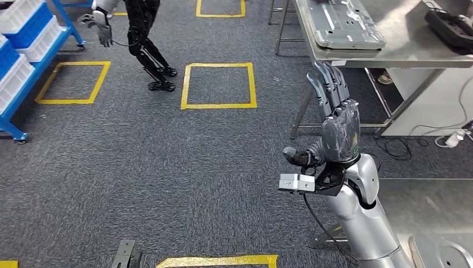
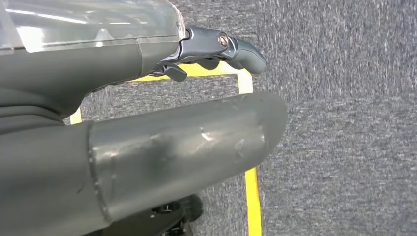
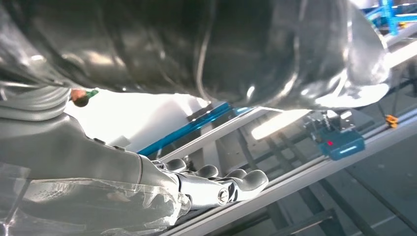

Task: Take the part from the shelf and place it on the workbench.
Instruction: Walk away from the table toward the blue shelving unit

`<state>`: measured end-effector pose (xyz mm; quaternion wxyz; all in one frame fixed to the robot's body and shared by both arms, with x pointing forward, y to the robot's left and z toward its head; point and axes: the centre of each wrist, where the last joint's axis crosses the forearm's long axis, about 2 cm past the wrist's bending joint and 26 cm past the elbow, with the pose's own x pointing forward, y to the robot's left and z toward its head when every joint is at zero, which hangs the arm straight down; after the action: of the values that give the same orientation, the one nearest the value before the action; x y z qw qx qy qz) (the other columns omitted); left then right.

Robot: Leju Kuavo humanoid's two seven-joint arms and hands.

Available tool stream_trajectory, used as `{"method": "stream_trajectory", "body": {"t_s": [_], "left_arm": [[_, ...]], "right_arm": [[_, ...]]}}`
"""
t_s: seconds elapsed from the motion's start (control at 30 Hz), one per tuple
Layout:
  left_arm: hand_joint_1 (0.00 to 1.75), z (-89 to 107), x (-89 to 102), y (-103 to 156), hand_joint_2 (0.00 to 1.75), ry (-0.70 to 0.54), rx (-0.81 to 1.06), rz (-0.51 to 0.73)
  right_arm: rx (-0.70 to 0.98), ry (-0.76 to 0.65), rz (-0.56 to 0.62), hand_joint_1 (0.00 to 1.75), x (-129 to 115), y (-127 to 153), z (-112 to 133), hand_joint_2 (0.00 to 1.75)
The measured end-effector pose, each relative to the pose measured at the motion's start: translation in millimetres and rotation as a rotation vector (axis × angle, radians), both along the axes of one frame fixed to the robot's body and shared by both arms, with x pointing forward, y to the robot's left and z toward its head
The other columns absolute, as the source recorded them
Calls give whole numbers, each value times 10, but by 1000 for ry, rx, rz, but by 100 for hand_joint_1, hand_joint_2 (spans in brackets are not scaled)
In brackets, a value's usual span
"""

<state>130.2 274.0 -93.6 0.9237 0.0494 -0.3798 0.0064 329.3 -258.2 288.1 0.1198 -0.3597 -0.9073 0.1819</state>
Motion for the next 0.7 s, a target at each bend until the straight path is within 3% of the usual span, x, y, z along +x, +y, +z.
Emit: {"method": "stream_trajectory", "body": {"t_s": [0.7], "left_arm": [[0, -10, -33, 12, 0, 6, 2, 1]], "right_arm": [[0, 0, -1, 0, -5, -1, -17, 0]]}}
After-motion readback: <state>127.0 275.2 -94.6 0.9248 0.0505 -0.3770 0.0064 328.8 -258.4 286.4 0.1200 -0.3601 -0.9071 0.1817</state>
